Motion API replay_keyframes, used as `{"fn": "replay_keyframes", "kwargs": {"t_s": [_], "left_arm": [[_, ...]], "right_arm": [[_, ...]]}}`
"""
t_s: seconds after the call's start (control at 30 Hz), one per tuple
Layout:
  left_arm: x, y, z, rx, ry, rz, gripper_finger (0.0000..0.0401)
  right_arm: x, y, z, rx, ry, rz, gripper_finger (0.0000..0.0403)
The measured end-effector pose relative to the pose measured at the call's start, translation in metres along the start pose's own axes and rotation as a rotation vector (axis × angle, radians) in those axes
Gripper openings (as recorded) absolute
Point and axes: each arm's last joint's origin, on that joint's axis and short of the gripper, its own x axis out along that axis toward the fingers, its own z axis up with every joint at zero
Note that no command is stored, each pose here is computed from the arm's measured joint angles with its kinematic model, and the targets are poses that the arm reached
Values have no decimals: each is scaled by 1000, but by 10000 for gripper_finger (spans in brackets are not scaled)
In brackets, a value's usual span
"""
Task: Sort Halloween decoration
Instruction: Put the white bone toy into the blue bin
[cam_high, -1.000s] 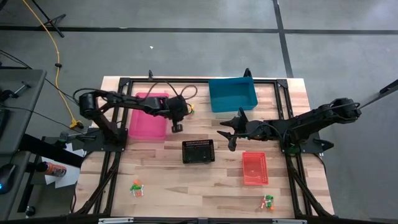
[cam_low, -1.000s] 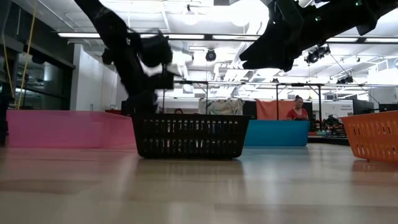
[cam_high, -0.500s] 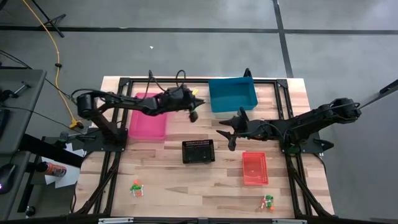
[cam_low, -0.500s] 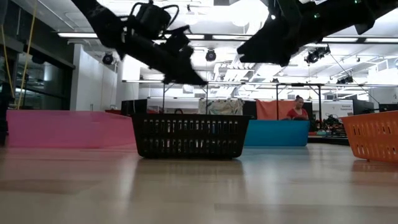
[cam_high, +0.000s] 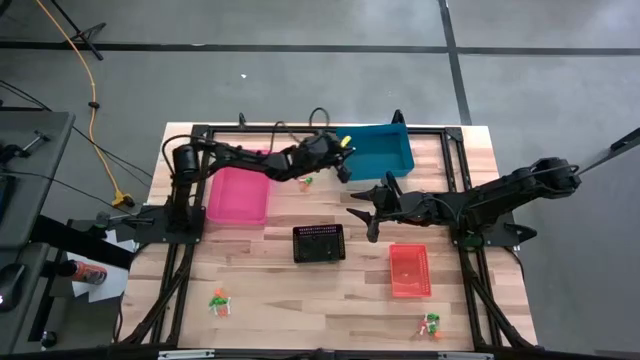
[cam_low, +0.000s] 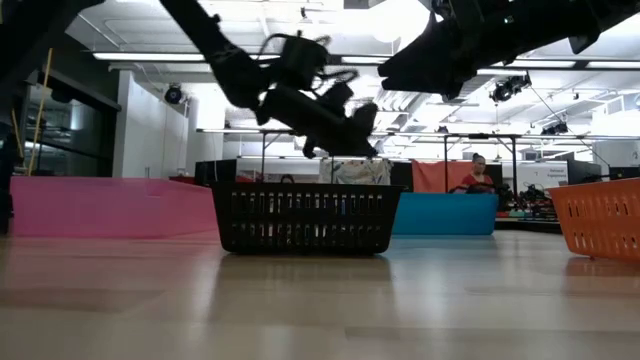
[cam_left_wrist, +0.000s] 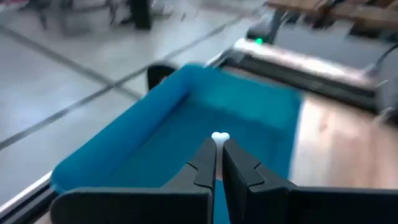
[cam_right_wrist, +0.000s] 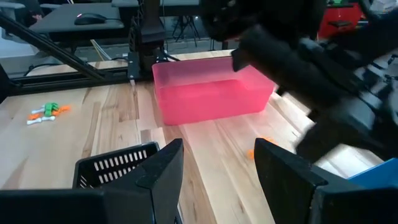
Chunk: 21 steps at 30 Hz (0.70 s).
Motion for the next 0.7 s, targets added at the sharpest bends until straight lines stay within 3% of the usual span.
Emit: {"fn": "replay_keyframes", "kwargs": {"t_s": [0.2,0.47,0.7], "left_arm": [[19,4,6,15,73,45,1],[21,9,1,41,105,57,2],[21,9,1,42,106,58,39]], "right_arm": [[0,0,-2,1,17,1,193],[0,0,-2,19,17,1,193],[0,0,-2,19,17,1,193]]}}
